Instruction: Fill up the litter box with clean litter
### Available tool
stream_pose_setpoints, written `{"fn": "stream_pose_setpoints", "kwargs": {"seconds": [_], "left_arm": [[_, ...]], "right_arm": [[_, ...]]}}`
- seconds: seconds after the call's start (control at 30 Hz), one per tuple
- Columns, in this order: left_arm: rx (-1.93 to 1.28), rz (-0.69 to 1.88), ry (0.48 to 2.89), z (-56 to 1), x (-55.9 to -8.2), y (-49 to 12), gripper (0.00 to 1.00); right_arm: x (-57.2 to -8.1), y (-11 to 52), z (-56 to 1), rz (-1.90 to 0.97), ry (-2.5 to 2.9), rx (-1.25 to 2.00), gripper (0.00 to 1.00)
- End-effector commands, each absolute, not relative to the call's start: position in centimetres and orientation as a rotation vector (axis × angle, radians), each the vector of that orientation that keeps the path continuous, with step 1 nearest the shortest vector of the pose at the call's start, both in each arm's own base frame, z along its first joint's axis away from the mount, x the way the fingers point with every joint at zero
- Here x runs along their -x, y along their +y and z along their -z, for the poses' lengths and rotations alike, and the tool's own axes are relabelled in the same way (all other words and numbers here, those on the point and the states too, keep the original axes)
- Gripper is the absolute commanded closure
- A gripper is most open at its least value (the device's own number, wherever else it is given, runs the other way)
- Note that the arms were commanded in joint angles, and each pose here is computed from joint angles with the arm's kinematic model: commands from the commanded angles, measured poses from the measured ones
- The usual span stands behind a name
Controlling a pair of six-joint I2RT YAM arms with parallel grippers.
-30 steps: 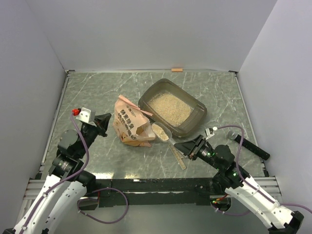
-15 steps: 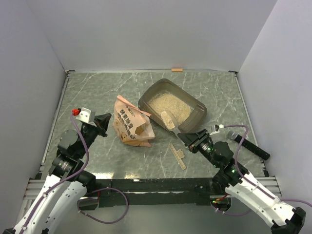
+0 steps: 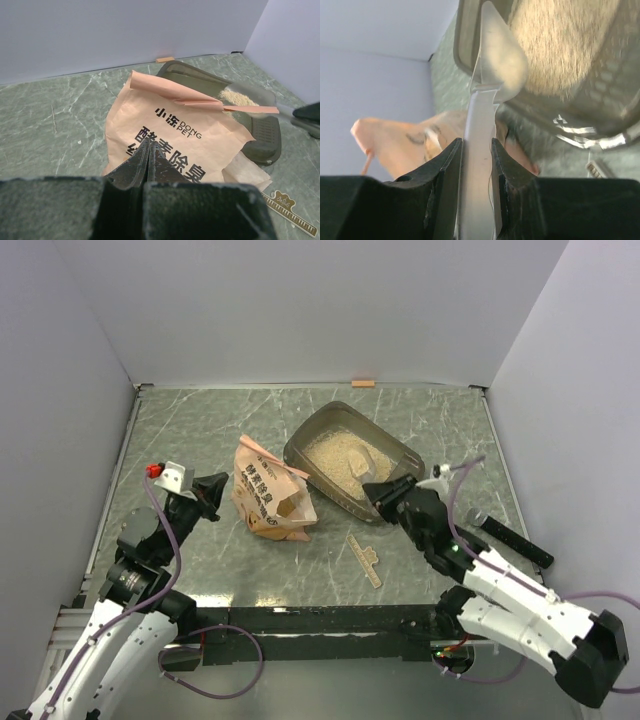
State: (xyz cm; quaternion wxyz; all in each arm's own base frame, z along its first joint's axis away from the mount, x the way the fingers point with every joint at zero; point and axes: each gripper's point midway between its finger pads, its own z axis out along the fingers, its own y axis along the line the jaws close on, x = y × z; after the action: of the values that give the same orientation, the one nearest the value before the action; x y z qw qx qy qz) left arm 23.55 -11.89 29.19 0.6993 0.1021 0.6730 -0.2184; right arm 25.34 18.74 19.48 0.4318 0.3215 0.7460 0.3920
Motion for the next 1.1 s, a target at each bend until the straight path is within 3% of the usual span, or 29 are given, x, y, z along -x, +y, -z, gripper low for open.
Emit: {"fn": "stream_pose_setpoints", "kwargs": {"seconds": [0.0,0.43,0.7,0.87,1.07], "left_arm": [[-0.225,0.519,1.441,-31.0,-23.0,-12.1,0.99],[-0.221,0.523,1.435,-31.2,-22.7,-12.0,0.99],[-0.233,0.530,1.445,-31.0,-22.8,-12.3,0.99],[-0.227,0.523,1.439,-31.1,-22.7,-12.1,0.99],[-0.229,0.519,1.445,-31.0,-22.7,-12.1,0.99]], "right_arm": [[-27.5,17.7,-22.6,-0.730,1.881,-0.651,1.00],[-29.9,18.6,-19.3,-0.123,2.311,-0.160,1.00],[-29.6,18.7,-21.0,0.227,2.281,0.116,1.00],[-28.3,20.1,-24.2,0.179,2.220,0.171,1.00],[-24.8,21.9,-28.6,-0.224,2.194,0.193,1.00]]}}
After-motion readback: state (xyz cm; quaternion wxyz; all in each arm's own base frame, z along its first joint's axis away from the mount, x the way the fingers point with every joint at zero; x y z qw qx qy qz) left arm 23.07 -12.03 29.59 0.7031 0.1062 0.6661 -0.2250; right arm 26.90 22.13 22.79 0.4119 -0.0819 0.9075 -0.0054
